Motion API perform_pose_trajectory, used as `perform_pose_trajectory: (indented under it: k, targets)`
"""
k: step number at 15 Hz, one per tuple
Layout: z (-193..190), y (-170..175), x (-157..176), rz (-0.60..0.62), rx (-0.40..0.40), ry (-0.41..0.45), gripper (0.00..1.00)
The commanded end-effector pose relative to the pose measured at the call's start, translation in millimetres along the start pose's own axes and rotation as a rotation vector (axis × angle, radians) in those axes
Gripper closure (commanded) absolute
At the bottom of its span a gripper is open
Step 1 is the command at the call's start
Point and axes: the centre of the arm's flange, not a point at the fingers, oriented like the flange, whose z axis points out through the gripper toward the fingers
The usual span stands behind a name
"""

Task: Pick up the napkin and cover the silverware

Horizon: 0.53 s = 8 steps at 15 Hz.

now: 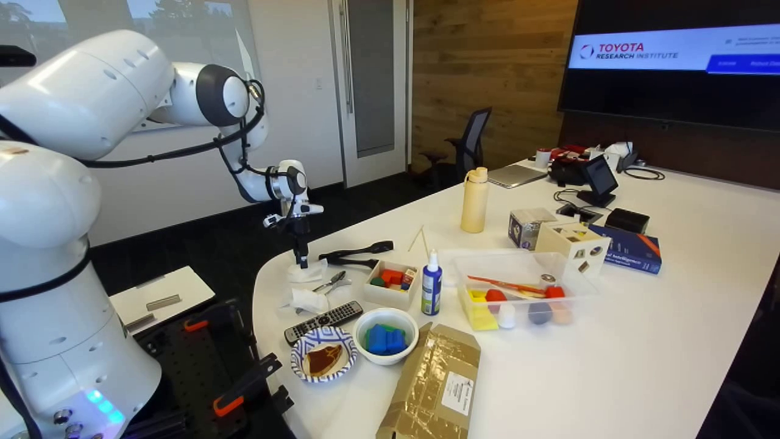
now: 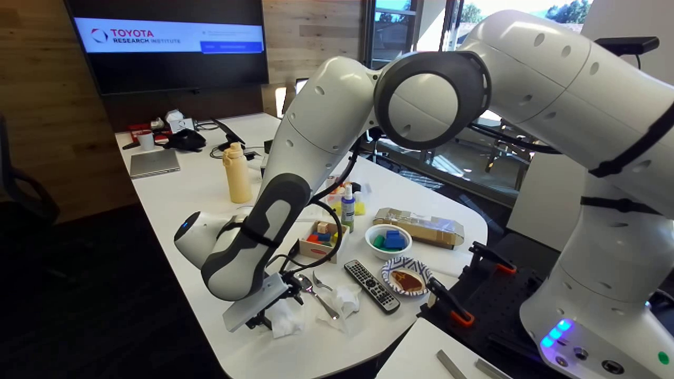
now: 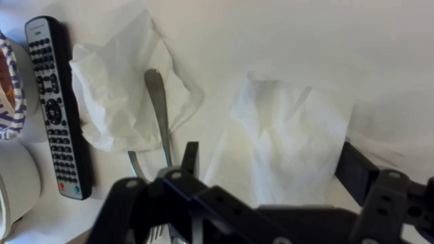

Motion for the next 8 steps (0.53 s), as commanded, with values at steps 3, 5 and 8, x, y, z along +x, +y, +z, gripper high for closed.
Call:
perform_pose_trajectory:
  k: [3, 5, 8]
  targets:
    - [-10, 16, -2, 0.049, -0.078, -0.064, 0.0]
    - [-10, 18, -3, 0.056, -0.102, -0.071, 0.0]
    - [-11, 22, -3, 0.061, -0.133, -0.078, 0.0]
